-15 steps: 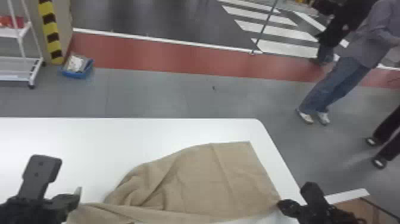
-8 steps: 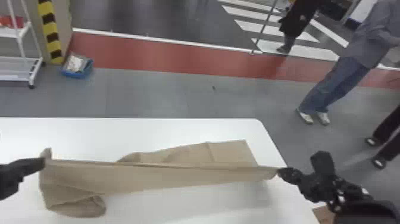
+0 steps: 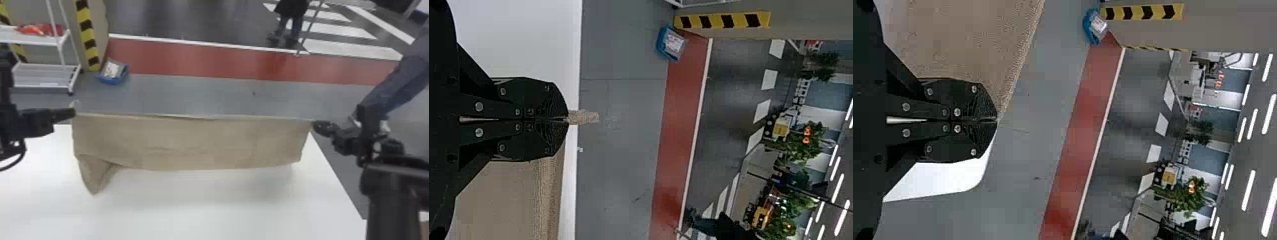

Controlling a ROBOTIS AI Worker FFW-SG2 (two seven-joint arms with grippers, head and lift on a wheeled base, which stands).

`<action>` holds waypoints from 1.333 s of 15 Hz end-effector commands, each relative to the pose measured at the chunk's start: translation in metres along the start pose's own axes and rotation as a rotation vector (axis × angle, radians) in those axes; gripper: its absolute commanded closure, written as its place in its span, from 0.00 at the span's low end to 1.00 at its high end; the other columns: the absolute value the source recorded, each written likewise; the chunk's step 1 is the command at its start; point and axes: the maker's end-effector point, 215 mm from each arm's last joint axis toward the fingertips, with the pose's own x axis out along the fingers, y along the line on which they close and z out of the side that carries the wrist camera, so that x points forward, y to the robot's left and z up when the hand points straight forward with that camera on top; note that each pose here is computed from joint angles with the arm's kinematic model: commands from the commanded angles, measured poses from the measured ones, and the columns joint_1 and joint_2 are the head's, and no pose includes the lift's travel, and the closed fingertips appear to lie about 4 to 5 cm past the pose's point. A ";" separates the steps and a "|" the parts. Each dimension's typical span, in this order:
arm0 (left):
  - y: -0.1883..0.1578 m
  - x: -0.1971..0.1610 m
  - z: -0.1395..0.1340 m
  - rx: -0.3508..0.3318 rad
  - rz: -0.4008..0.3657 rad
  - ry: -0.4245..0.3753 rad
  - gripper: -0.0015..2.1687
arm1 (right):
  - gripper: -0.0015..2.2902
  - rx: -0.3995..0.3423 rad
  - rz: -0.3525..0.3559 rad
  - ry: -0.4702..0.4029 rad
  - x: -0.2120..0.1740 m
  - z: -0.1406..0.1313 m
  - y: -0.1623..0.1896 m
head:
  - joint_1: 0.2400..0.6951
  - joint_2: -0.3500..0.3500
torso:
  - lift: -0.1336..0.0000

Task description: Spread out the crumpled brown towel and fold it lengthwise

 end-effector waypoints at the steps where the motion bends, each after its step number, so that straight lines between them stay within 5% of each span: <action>1: 0.001 0.015 0.044 -0.005 -0.007 -0.064 0.77 | 0.70 0.026 -0.017 -0.060 0.015 0.050 -0.017 | 1.00 0.20 | 1.00; 3: -0.005 0.016 0.082 0.004 -0.020 -0.142 0.77 | 0.70 0.038 -0.029 -0.102 0.018 0.080 -0.027 | 0.93 0.21 | 1.00; 6: -0.023 0.006 0.091 -0.037 -0.088 -0.168 0.77 | 0.70 0.038 -0.018 -0.122 0.014 0.091 -0.027 | 0.78 0.21 | 1.00; 9: -0.013 -0.017 0.015 -0.091 -0.107 -0.141 0.77 | 0.70 0.005 0.038 -0.104 -0.012 0.042 -0.015 | 0.76 0.21 | 1.00; 13: -0.021 -0.047 -0.088 -0.095 -0.116 -0.094 0.77 | 0.70 -0.018 0.096 -0.049 -0.061 -0.054 -0.004 | 1.00 0.16 | 1.00; 16: -0.023 -0.052 -0.144 -0.099 -0.105 -0.048 0.77 | 0.70 -0.071 0.164 0.013 -0.081 -0.108 0.023 | 1.00 0.09 | 1.00; 20: -0.024 -0.066 -0.184 -0.097 -0.098 -0.033 0.77 | 0.70 -0.089 0.190 0.058 -0.100 -0.144 0.035 | 1.00 0.05 | 1.00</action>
